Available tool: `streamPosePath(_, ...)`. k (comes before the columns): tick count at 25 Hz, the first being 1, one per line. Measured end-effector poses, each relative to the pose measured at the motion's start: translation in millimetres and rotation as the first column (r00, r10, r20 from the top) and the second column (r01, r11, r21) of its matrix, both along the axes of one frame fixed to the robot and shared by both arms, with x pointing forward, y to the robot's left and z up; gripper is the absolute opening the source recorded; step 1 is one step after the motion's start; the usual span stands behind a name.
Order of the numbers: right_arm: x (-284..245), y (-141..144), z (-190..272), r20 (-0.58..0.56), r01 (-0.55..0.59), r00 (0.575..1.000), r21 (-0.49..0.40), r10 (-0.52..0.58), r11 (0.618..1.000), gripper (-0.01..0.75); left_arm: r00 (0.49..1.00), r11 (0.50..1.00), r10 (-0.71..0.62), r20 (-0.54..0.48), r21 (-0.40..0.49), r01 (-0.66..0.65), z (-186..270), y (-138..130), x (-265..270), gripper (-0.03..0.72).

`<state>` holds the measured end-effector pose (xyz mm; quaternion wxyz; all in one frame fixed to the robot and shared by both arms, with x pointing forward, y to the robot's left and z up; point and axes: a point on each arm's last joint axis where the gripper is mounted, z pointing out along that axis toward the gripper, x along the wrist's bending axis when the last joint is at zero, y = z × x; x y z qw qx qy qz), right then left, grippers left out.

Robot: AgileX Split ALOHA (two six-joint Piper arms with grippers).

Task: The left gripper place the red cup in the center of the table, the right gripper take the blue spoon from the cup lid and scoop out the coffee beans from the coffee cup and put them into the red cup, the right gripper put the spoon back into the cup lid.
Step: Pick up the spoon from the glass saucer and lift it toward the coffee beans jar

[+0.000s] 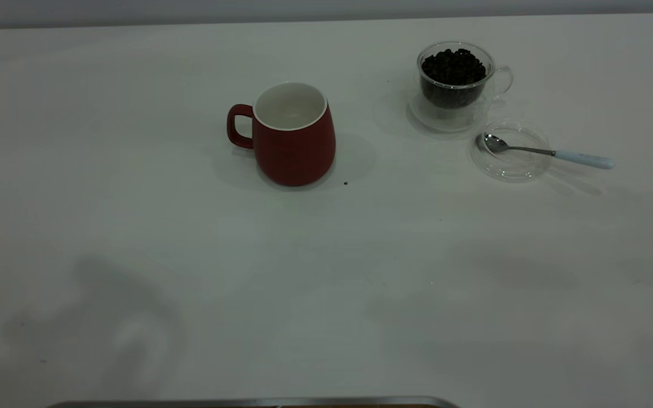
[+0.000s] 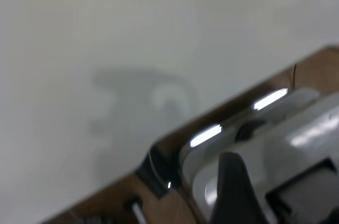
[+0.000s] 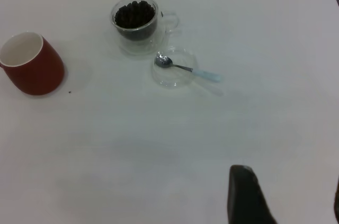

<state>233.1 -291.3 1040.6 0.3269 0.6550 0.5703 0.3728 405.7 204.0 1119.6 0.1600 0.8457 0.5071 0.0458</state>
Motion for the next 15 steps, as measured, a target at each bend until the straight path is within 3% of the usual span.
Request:
streamPosePath(8,0,0,0,0.000,0.000,1.000,0.000,0.000,1.000,0.437,0.993,0.995,0.007,-0.114,0.096,0.004,-75,38,-65,0.538)
streamPosePath(15,0,0,0,0.000,0.000,1.000,0.000,0.000,1.000,0.437,0.999,0.995,0.004,-0.032,0.104,-0.001,-104,59,-97,0.538)
